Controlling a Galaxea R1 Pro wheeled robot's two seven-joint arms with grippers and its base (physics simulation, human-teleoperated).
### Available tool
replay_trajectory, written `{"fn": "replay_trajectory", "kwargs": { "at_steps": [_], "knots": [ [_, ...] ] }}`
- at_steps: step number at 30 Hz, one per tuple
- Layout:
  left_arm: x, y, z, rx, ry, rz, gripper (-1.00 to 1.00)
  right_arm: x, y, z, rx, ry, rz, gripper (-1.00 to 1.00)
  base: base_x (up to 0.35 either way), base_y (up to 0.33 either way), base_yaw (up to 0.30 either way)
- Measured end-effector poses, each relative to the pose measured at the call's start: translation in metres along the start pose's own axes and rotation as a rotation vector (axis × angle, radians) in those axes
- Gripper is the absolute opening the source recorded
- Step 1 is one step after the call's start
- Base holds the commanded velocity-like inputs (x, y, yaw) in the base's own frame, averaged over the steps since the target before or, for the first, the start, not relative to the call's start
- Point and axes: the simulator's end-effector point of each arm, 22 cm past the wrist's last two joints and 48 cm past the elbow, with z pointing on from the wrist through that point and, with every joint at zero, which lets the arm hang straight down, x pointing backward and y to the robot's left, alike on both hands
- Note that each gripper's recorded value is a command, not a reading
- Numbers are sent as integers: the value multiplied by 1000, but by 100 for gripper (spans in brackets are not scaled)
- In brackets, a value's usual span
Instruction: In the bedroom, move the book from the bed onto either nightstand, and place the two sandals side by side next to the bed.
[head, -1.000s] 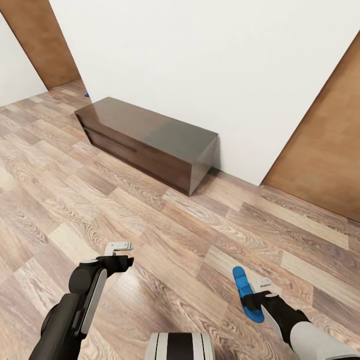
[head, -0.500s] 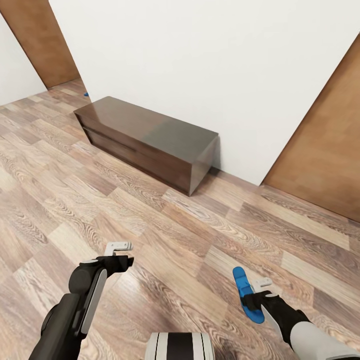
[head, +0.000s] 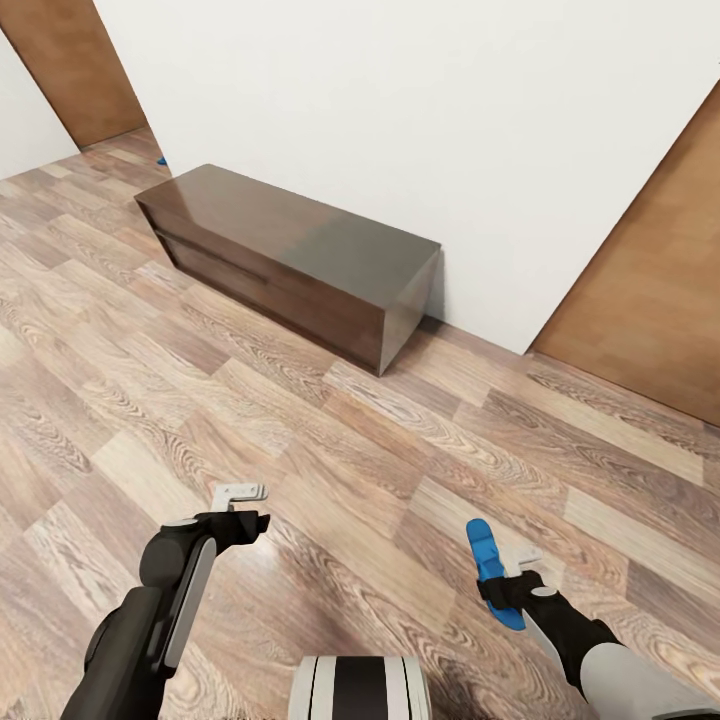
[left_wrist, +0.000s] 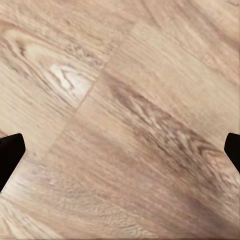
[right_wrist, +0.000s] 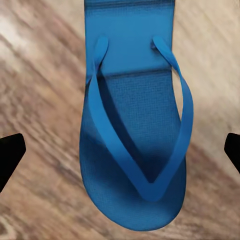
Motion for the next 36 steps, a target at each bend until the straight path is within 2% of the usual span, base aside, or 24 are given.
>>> {"fn": "replay_trajectory", "kwargs": {
  "at_steps": [11, 36],
  "knots": [
    [18, -1, 18, 1, 45, -1, 100, 19, 5, 13, -8, 29, -3, 100, 0, 0, 0],
    [19, -4, 18, 5, 46, 6, 100, 21, 4, 13, -4, 34, -2, 100, 42, -41, 0]
  ]
}}
